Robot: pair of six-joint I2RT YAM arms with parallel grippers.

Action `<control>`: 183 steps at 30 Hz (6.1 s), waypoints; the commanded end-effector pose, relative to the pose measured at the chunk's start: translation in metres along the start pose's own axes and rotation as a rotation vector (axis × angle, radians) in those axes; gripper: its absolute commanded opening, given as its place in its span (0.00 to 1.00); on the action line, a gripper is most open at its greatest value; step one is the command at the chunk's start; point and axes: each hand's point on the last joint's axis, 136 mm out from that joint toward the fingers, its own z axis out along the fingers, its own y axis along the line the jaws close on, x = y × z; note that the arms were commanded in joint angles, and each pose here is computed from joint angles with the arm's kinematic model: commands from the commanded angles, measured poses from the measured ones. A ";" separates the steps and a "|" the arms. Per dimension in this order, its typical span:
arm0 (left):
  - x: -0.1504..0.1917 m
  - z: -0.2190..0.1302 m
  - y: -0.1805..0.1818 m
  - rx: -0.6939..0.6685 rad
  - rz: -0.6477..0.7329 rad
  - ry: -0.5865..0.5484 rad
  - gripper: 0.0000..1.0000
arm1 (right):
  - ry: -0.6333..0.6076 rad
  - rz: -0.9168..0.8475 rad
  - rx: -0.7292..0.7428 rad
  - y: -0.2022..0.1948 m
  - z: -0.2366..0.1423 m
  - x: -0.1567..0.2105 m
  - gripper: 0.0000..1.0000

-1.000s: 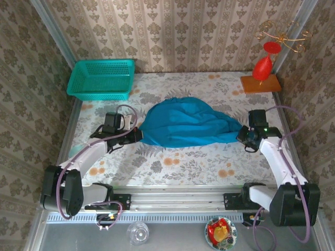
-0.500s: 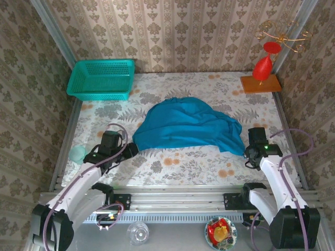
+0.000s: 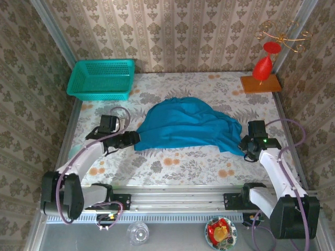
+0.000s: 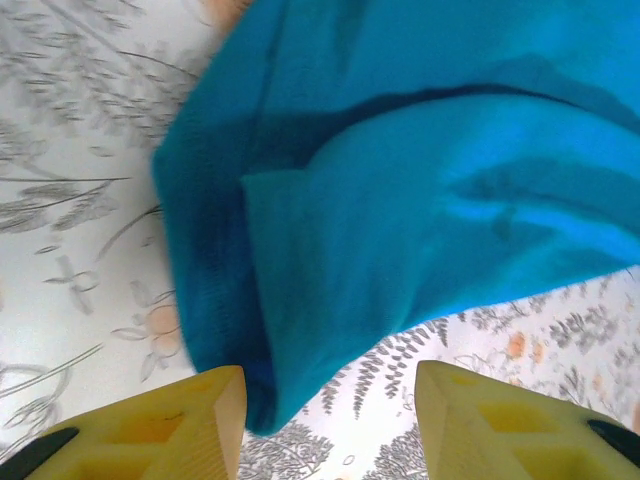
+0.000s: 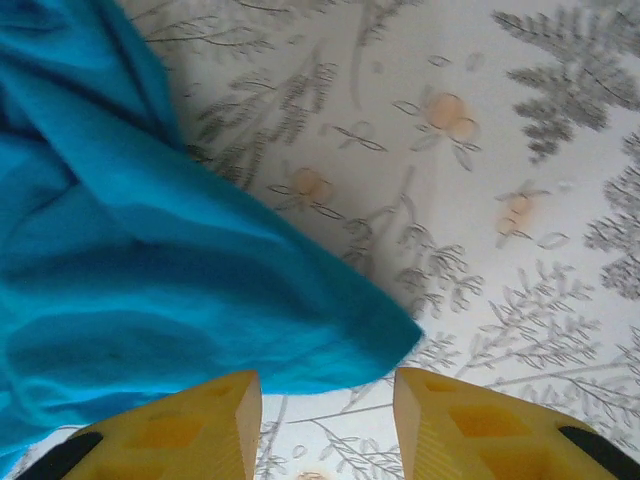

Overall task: Fold the inside-out t-shirt
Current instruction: Turn over the T-shirt at the center of the table.

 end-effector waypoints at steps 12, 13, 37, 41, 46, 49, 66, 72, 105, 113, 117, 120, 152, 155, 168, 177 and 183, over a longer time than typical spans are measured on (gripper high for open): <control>-0.012 0.019 -0.001 0.150 0.016 0.024 0.49 | 0.056 -0.088 -0.019 0.005 0.005 -0.011 0.53; -0.014 0.020 -0.002 0.172 0.007 0.022 0.49 | 0.076 -0.084 -0.015 0.003 0.009 -0.011 0.53; -0.045 0.003 0.035 -0.014 -0.009 -0.100 0.00 | 0.245 0.109 0.003 -0.018 0.049 0.021 0.46; -0.046 0.006 0.032 0.006 -0.016 -0.104 0.00 | 0.287 -0.058 0.027 0.003 0.050 0.036 0.43; -0.047 0.008 0.028 0.016 -0.008 -0.097 0.00 | 0.390 -0.294 0.124 0.029 0.052 0.064 0.46; -0.047 0.007 0.027 0.015 -0.004 -0.093 0.00 | 0.376 -0.381 0.167 0.037 0.044 0.065 0.50; -0.048 0.006 0.026 0.010 0.002 -0.093 0.00 | 0.195 -0.212 0.280 -0.019 0.030 0.029 0.49; -0.047 0.006 0.025 0.010 0.002 -0.089 0.00 | 0.249 -0.169 0.252 -0.022 0.044 0.036 0.47; -0.100 -0.052 -0.033 0.114 0.114 -0.286 0.00 | -0.266 -0.068 -0.058 0.047 -0.113 -0.120 0.00; -0.161 -0.134 -0.119 0.330 0.293 -0.566 0.00 | -0.896 -0.021 -0.265 0.077 -0.375 -0.236 0.00; -0.195 -0.240 -0.178 0.404 0.454 -0.769 0.00 | -0.981 0.031 -0.431 0.092 -0.415 -0.240 0.00; -0.199 -0.333 -0.225 0.393 0.595 -0.940 0.00 | -0.906 0.042 -0.502 0.108 -0.386 -0.238 0.00; -0.181 -0.251 -0.199 0.631 0.423 -0.776 0.00 | -1.334 0.087 -0.229 0.021 -0.534 -0.227 0.00; -0.185 -0.235 -0.206 0.701 0.417 -0.738 0.00 | -1.402 0.116 -0.247 0.012 -0.558 -0.221 0.00; -0.187 -0.344 -0.243 0.578 0.627 -0.882 0.00 | -1.103 0.095 -0.402 0.068 -0.440 -0.238 0.00; -0.201 -0.250 -0.208 0.695 0.463 -0.717 0.00 | -1.356 0.120 -0.296 0.024 -0.535 -0.225 0.00; -0.173 -0.334 -0.244 0.570 0.700 -0.898 0.00 | -1.235 0.093 -0.344 0.041 -0.484 -0.226 0.00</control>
